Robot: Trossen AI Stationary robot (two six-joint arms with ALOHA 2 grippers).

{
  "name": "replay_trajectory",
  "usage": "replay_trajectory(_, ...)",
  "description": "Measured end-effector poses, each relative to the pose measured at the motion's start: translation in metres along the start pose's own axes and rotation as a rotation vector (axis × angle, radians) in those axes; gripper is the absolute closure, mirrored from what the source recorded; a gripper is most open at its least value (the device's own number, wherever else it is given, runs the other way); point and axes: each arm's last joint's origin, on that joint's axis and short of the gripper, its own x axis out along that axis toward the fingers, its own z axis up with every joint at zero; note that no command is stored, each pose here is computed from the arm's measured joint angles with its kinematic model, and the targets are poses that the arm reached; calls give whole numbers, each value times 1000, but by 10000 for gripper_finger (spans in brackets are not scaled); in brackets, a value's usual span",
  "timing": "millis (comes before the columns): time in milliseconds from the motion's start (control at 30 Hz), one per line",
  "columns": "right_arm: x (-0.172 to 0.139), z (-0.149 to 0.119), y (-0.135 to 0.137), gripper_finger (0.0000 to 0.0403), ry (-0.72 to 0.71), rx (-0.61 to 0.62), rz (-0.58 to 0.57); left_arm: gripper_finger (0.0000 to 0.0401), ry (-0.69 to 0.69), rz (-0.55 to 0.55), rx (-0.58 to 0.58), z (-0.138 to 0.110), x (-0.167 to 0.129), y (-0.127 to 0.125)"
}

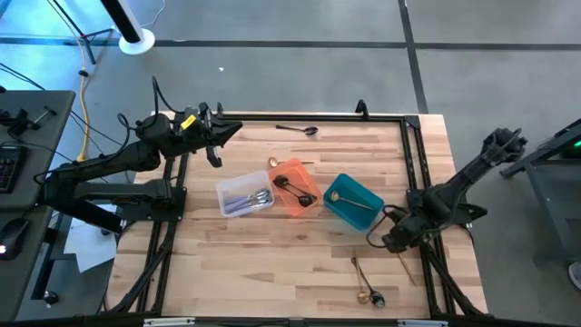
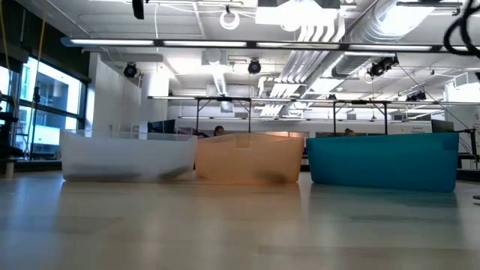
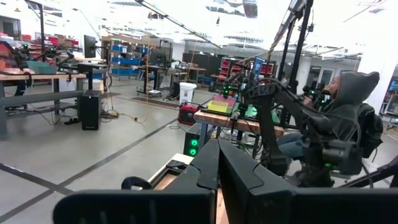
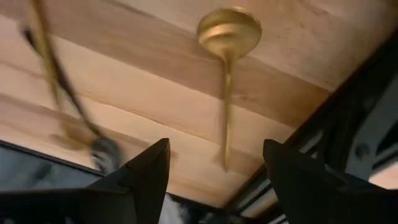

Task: Sort silverware by color (type)
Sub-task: Put the gold spoon into the blue bin

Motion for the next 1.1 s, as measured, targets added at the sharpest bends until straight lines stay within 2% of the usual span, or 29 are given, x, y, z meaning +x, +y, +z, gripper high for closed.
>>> replay_trajectory(67,10,2,-5,161,15,-26,-7,401,0,0,0,0,0,0)
replay_trajectory(400,46,17,-15,161,41,58,47,401,0,1,-27,0,0,0)
replay_trajectory(600,59,21,-13,171,16,65,-10,401,-2,11,-27,0,0,0)
replay_trajectory(700,65,22,-12,200,10,70,-52,401,-4,25,-27,0,0,1)
replay_trajectory(833,71,23,-12,262,8,89,-98,401,-4,26,-26,0,0,1)
replay_trajectory(1100,74,23,-9,383,12,49,-78,401,-4,30,7,0,0,1)
